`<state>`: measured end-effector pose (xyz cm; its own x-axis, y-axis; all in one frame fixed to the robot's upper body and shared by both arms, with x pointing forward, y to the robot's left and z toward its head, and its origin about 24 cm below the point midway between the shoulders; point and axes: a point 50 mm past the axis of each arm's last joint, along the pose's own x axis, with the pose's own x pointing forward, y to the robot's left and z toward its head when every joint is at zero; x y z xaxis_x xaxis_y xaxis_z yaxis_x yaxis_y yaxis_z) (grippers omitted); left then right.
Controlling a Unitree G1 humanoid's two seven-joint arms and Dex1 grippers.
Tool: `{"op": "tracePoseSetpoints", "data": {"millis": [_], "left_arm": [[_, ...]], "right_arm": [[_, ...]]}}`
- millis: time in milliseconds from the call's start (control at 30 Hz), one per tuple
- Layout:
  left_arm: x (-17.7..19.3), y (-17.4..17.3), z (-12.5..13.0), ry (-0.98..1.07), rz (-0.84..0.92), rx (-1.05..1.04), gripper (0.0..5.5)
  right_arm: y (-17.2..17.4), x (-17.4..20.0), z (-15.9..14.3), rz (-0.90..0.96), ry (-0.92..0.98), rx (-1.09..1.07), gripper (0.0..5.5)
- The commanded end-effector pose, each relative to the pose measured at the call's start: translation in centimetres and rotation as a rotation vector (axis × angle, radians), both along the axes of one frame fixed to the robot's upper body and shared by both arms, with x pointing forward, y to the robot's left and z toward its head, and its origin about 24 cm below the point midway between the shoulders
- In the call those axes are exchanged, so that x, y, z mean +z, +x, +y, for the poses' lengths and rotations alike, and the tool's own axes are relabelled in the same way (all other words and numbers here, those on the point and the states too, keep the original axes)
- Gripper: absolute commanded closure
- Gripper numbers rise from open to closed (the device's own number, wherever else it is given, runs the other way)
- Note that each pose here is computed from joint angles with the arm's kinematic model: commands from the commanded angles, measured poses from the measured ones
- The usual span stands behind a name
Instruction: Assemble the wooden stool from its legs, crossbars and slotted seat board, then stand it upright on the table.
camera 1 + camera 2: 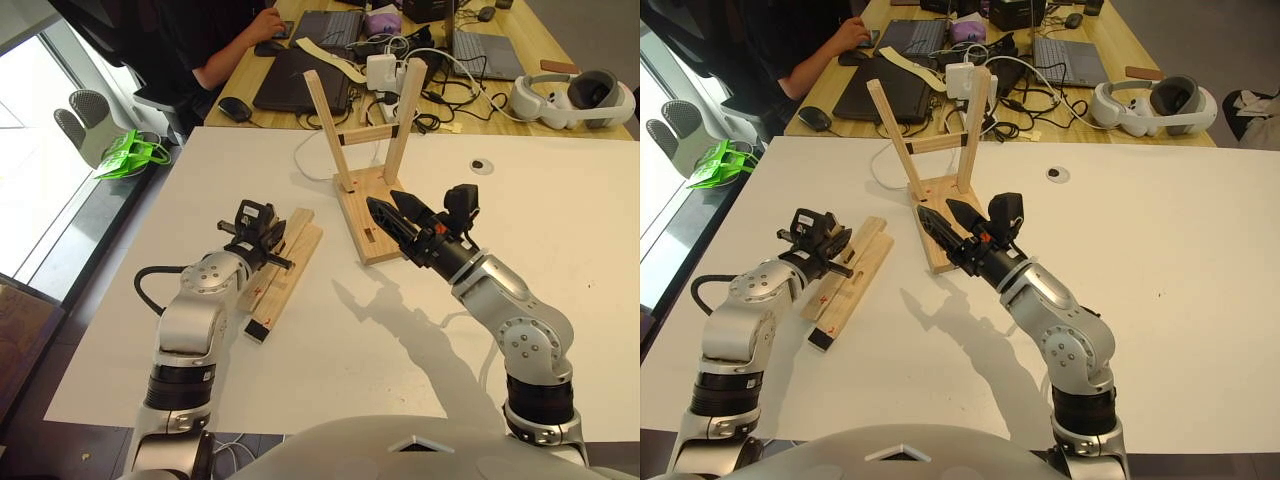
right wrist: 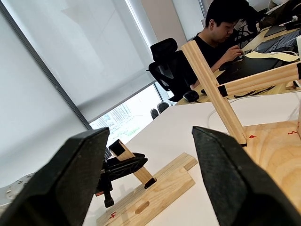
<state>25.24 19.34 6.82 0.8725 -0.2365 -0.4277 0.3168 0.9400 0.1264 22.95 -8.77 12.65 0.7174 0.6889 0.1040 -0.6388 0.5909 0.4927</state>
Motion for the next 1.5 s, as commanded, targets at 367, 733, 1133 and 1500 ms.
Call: {"op": "tracePoseSetpoints", "data": {"millis": [367, 733, 1133, 1500], "left_arm": [[-3.3, 0.3, -3.2, -0.104, 0.224, 0.034, 5.1], [-2.1, 1.3, -6.0, -0.1, 0.1, 0.027, 5.1], [-3.9, -1.4, -6.0, 0.033, 0.092, -0.023, 5.1], [-5.6, 0.2, -6.1, 0.113, 0.292, -0.161, 5.1]], "right_arm": [[0.2, 0.1, 0.3, -0.014, -0.021, 0.01, 2.25], [0.1, 0.1, 0.1, -0.021, -0.026, 0.001, 2.25], [0.1, 0.0, 0.2, -0.026, -0.033, 0.002, 2.25], [0.2, 0.0, 0.3, -0.029, -0.033, -0.001, 2.25]]}}
